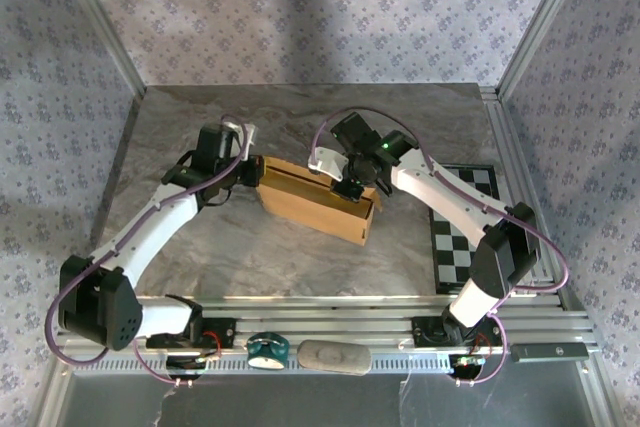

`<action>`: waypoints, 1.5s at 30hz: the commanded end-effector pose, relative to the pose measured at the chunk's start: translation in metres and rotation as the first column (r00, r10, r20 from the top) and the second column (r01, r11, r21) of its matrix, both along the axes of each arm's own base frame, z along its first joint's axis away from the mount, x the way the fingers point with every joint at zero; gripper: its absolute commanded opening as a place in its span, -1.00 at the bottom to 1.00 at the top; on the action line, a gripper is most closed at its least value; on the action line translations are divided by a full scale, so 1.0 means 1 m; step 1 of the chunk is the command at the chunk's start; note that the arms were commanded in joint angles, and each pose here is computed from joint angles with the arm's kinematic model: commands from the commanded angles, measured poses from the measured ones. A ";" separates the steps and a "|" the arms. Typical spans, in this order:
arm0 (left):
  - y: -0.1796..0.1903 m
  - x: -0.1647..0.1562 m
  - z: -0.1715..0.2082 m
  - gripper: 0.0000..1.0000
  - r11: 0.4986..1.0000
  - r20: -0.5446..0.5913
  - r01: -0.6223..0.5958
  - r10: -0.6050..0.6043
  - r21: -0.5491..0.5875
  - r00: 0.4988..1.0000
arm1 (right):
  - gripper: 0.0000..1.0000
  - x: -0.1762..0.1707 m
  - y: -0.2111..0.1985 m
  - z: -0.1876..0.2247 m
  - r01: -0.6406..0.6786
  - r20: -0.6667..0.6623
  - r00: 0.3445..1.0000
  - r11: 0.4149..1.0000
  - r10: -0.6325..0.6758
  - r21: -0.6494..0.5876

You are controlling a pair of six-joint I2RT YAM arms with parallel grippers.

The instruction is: Fold the paper box

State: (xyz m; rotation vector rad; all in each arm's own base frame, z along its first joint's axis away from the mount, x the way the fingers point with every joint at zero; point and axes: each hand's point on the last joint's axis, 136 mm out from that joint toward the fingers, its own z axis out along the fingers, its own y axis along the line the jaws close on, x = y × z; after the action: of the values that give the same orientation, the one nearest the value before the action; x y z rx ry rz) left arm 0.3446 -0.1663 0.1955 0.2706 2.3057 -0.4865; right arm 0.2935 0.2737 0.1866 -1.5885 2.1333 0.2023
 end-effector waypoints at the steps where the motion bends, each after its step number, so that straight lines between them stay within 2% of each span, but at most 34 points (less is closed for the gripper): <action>1: 0.018 0.006 -0.004 -1.00 0.997 0.042 -0.057 0.055 0.051 0.998 | -0.79 -0.005 -0.004 0.000 -0.009 -0.011 1.000 0.999 0.008 -0.034; 10: 0.020 -0.001 -0.015 -1.00 0.998 0.060 -0.054 0.051 0.039 0.997 | -0.79 -0.004 -0.005 0.001 0.003 -0.003 1.000 0.999 -0.003 -0.041; 19: 0.023 -0.006 -0.024 -1.00 0.998 0.059 -0.051 0.048 0.039 0.997 | -0.64 0.004 -0.003 0.009 0.042 0.010 0.999 0.999 -0.042 -0.018; 26: 0.024 -0.006 -0.028 -1.00 0.997 0.056 -0.070 0.068 0.033 0.996 | -0.14 0.013 0.000 0.027 0.094 0.031 0.995 0.994 -0.096 0.059; 29: 0.024 -0.008 -0.029 -1.00 0.996 0.056 -0.078 0.076 0.046 0.996 | 0.02 0.018 0.002 0.038 0.128 0.035 0.991 0.986 -0.133 0.109; 32: 0.022 -0.009 -0.029 -1.00 0.995 0.055 -0.086 0.083 0.056 0.995 | 0.08 0.023 0.003 0.050 0.171 0.032 0.983 0.972 -0.178 0.161; 40: 0.019 -0.013 -0.028 -1.00 0.989 0.046 -0.120 0.117 0.090 0.992 | 0.12 0.026 -0.009 0.089 0.349 -0.042 0.934 0.876 -0.356 0.332; 42: 0.018 -0.013 -0.029 -1.00 0.987 0.045 -0.131 0.128 0.097 0.991 | 0.12 0.025 -0.021 0.091 0.413 -0.052 0.905 0.845 -0.421 0.339; 45: 0.018 -0.012 -0.028 -1.00 0.984 0.041 -0.142 0.138 0.111 0.990 | 0.08 0.024 -0.055 0.091 0.548 -0.081 0.827 0.764 -0.556 0.341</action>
State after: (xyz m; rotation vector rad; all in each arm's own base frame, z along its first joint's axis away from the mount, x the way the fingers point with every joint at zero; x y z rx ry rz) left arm 0.3442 -0.1589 0.1884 0.1920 2.1881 -0.3537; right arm 0.3195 0.2465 0.2719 -0.9294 2.2128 0.3507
